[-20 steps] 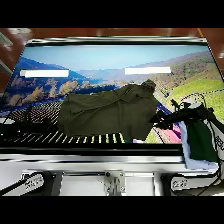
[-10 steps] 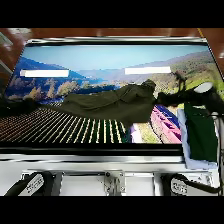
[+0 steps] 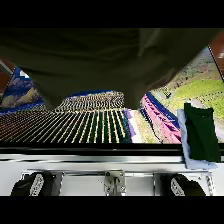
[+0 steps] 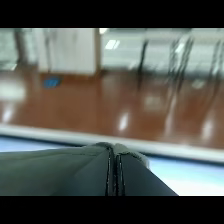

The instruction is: Fold the shirts.

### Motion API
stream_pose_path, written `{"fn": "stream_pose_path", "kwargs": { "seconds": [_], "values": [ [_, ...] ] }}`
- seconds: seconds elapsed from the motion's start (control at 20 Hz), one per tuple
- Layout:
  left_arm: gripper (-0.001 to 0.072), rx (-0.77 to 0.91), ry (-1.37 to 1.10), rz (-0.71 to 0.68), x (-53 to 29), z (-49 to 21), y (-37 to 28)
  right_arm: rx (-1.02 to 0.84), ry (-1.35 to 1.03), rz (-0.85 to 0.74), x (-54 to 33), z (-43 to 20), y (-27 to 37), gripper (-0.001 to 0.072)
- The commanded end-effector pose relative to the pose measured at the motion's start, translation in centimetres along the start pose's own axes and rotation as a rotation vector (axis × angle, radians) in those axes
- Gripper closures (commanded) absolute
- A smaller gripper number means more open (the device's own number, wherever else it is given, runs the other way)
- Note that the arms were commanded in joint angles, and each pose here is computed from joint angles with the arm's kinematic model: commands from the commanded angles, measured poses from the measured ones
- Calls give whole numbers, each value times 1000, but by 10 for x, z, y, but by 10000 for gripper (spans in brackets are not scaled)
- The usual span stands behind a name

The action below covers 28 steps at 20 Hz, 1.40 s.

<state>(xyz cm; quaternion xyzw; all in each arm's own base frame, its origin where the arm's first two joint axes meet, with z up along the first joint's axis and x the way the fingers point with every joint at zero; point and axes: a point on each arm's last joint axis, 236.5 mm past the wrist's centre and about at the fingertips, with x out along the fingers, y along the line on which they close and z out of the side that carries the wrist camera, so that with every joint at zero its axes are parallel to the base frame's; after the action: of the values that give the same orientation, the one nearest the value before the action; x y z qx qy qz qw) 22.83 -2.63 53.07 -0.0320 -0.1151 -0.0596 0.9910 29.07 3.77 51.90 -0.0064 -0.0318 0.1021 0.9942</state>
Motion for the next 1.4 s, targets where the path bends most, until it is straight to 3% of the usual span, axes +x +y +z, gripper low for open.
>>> {"fn": "stream_pose_path", "kwargs": {
  "seconds": [0.0, 0.4, 0.6, 0.75, 1.05, 1.35],
  "values": [
    [668, 56, -91, 83, -59, 44, -19, -49, -61, -130, -82, 34, 1, 657],
    [667, 43, 424, 146, -67, -89, 8, 31, 336, -188, -79, -60, -18, 658],
    [668, -24, 634, 196, -51, -171, 47, 123, 819, -148, -38, -175, -35, 658],
    [667, -132, 845, 202, -34, -258, 74, 203, 1013, -103, 19, -257, -49, 658],
    [667, -314, 1108, 229, 33, -417, 143, 222, 1019, -20, 187, -424, -27, 658],
    [667, -453, 1080, 161, 118, -532, 161, 212, 815, -43, 286, -504, -20, 657]
  ]
}}
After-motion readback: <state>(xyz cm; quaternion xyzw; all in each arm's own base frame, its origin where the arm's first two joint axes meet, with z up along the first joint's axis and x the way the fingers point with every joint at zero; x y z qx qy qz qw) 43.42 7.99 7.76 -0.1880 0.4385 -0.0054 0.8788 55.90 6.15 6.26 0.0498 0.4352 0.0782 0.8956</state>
